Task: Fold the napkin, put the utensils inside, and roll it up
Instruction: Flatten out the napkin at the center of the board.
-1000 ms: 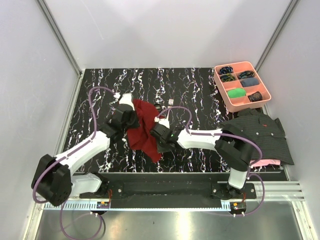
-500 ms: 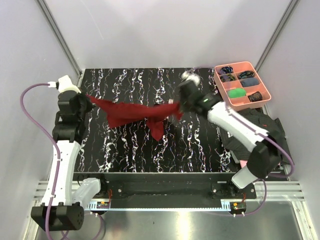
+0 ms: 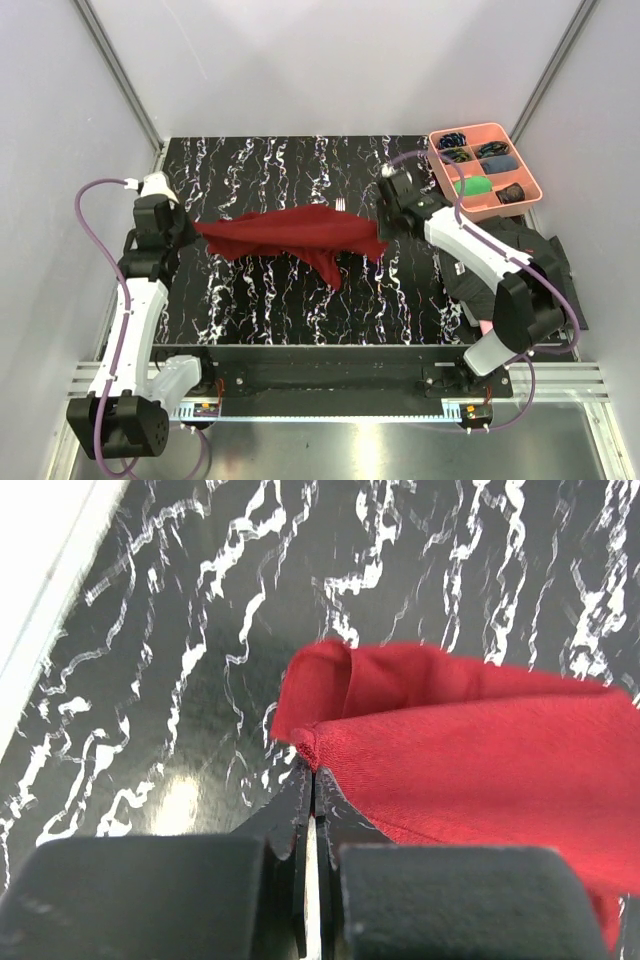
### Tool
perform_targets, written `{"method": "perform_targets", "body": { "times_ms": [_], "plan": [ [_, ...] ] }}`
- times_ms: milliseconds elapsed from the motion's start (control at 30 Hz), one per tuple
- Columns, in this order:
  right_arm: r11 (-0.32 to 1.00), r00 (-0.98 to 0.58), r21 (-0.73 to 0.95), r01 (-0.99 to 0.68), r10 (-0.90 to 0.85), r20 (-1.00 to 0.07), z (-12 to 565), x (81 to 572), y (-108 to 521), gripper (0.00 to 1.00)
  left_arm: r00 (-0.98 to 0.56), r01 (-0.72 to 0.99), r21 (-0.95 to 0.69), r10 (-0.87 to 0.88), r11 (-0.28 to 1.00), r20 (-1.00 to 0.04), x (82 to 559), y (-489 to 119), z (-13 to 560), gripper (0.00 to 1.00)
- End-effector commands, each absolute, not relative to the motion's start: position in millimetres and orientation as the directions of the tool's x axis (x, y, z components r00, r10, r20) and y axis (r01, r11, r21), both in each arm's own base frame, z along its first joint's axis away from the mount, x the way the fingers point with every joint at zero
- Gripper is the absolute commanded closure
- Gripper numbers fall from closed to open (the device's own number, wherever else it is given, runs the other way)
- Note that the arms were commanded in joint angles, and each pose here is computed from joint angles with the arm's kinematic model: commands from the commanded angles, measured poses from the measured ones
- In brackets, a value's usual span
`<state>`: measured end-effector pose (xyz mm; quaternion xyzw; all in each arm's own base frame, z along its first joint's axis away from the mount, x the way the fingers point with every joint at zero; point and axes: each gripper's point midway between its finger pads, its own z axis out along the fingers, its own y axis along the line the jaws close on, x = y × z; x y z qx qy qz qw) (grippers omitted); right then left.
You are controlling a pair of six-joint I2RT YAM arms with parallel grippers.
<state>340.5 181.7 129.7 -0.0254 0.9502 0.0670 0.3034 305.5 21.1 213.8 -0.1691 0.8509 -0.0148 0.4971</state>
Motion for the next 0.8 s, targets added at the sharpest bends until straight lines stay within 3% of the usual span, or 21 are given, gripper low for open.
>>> {"method": "perform_targets", "body": {
  "times_ms": [0,100,367,767],
  "plan": [
    [0.981,-0.886,0.192,-0.042,0.052,-0.460,99.2,294.2,175.6,0.51,-0.477,-0.221,-0.207,-0.291,0.953,-0.829,307.7,13.4,204.4,1.00],
    [0.954,-0.907,0.298,-0.034,0.096,-0.411,86.5,275.1,187.9,0.45,-0.498,-0.205,-0.217,-0.293,0.954,-0.817,309.1,9.2,198.9,1.00],
    [0.917,-0.931,0.398,-0.030,0.119,-0.344,76.9,256.0,208.7,0.45,-0.514,-0.181,-0.226,-0.288,0.957,-0.808,311.0,4.4,195.9,1.00],
    [0.949,-0.961,0.305,-0.076,0.012,-0.276,44.6,198.3,252.1,0.45,-0.517,-0.173,-0.227,-0.285,0.958,-0.807,311.1,3.2,195.5,1.00]
  ]
}}
